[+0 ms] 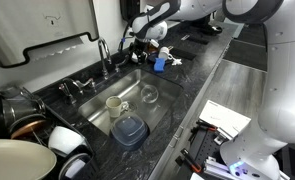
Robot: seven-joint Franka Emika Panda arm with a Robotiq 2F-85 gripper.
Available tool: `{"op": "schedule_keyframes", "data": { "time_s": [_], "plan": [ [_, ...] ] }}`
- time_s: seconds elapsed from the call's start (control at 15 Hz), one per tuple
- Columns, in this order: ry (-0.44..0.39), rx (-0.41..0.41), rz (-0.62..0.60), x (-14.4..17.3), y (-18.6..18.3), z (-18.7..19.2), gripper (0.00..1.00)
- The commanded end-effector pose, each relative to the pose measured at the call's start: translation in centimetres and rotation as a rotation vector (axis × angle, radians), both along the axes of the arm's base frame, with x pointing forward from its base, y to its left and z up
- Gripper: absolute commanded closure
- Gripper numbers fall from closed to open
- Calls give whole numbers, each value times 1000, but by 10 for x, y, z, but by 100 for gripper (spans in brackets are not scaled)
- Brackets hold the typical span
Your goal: Open the tap on the right
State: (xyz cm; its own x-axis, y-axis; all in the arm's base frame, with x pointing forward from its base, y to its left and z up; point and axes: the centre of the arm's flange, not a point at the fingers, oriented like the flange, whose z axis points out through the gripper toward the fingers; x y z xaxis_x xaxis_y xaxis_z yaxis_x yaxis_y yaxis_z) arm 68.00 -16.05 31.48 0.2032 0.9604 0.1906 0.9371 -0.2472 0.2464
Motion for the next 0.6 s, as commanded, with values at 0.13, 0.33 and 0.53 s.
{"op": "schedule_keyframes", "data": {
  "time_s": [0.13,0.33,0.53],
  "plan": [
    [-138,-121,-25,15,6,23,0],
    [-162,-166,-42,30,5,19,0],
    [-143,-171,-51,41,2,7,0]
  ]
}}
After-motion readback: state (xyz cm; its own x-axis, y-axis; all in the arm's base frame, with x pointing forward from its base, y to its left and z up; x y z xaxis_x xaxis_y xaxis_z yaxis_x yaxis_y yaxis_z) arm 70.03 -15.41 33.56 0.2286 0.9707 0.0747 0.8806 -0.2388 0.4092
